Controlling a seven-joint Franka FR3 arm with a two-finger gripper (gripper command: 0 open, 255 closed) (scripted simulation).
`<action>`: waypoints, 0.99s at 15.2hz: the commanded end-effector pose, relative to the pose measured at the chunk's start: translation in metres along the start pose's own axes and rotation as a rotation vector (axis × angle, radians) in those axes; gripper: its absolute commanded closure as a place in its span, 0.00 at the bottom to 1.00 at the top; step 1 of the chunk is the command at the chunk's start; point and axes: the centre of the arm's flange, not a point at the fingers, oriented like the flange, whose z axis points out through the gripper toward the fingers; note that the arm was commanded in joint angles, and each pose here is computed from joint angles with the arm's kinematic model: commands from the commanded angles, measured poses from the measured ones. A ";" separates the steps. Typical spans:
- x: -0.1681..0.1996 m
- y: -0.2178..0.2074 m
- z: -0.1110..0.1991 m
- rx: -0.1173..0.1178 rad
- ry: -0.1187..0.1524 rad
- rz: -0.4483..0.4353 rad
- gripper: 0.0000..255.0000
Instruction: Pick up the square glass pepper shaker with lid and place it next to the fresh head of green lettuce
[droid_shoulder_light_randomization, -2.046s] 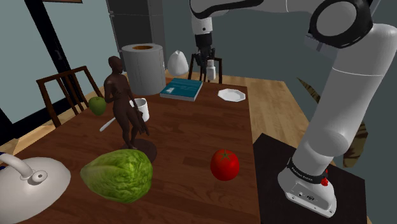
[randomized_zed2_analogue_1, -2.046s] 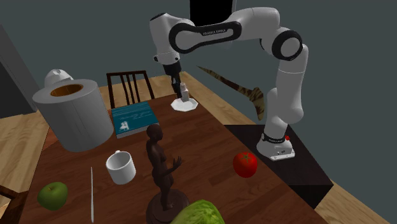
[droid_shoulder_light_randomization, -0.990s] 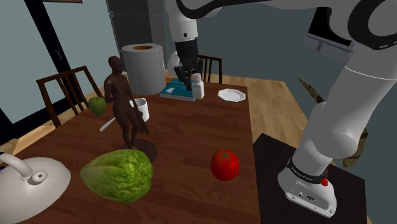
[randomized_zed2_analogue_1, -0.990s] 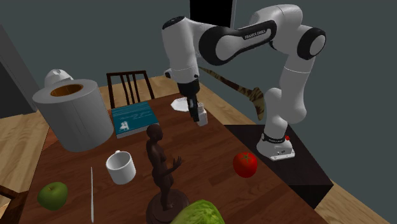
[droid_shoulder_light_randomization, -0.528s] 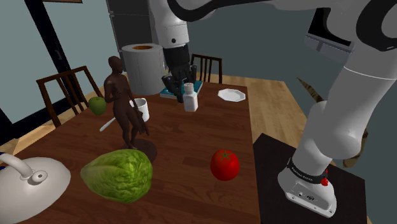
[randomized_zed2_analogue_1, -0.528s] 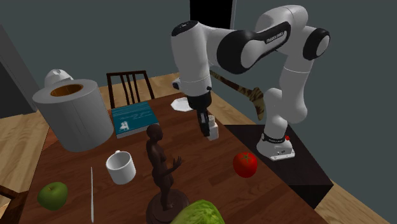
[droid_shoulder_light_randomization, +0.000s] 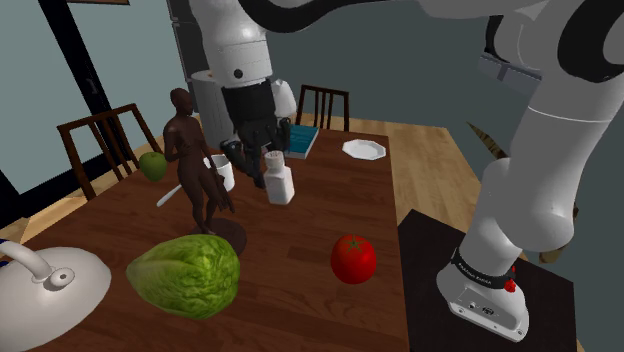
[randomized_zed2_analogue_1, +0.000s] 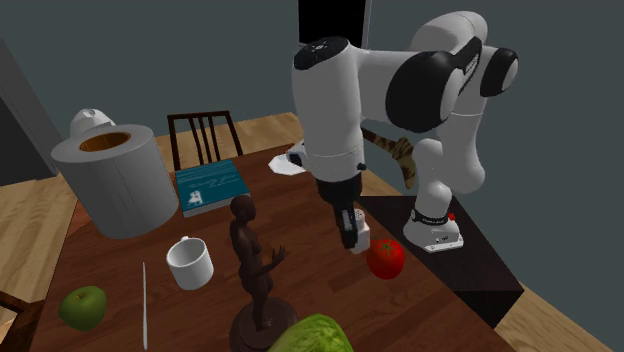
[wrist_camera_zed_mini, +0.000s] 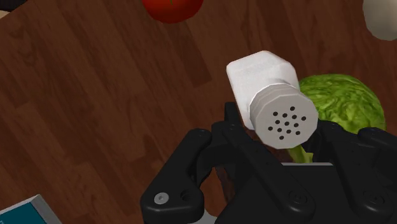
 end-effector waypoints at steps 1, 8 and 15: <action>-0.010 -0.024 0.001 0.000 0.000 0.002 1.00; -0.042 -0.110 0.003 0.000 0.000 0.002 1.00; -0.073 -0.195 0.005 0.000 0.000 0.002 1.00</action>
